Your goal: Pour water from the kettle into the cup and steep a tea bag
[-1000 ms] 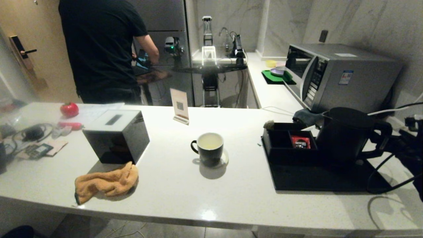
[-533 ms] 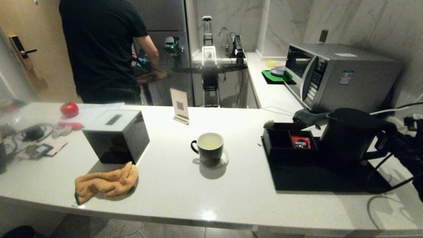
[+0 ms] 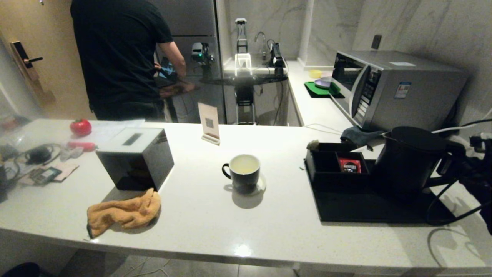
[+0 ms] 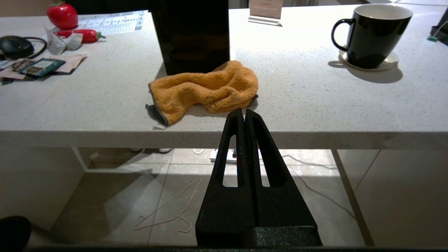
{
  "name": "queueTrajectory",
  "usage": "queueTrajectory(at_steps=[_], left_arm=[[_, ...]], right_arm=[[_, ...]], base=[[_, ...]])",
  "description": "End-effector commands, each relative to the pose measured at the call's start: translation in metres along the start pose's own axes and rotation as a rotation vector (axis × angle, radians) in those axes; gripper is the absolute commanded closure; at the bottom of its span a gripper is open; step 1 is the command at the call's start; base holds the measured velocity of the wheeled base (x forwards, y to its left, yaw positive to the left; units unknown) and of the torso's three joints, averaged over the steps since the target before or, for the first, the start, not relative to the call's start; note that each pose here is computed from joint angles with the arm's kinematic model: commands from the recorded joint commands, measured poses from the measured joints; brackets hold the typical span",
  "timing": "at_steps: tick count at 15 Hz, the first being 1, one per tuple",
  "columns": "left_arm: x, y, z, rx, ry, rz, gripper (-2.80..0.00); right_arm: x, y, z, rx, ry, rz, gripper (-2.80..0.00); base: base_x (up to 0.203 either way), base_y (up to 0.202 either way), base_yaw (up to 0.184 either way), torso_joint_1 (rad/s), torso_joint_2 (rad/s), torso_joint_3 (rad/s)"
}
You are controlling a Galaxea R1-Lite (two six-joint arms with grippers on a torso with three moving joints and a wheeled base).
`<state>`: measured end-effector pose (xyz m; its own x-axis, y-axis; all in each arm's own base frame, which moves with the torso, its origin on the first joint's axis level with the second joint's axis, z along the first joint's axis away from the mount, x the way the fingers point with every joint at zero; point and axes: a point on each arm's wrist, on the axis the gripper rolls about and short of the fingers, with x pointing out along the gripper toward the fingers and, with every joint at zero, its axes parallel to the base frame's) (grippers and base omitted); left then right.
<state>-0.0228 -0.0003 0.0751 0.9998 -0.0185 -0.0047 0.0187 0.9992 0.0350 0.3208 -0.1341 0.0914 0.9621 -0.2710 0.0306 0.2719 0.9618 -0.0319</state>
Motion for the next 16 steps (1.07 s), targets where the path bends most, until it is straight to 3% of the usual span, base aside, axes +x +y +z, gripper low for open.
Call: queueTrajectory(at_steps=[1,16], left_arm=[[0.0,0.0,0.0,0.0,0.0,0.0,0.0],[0.0,0.0,0.0,0.0,0.0,0.0,0.0]], right_arm=[[-0.001,0.002,0.006,-0.005,-0.037,0.006,0.0],[-0.008,0.002,0.031,0.001,-0.1,0.007,0.0]], base=[[0.0,0.0,0.0,0.0,0.0,0.0],[0.0,0.0,0.0,0.0,0.0,0.0]])
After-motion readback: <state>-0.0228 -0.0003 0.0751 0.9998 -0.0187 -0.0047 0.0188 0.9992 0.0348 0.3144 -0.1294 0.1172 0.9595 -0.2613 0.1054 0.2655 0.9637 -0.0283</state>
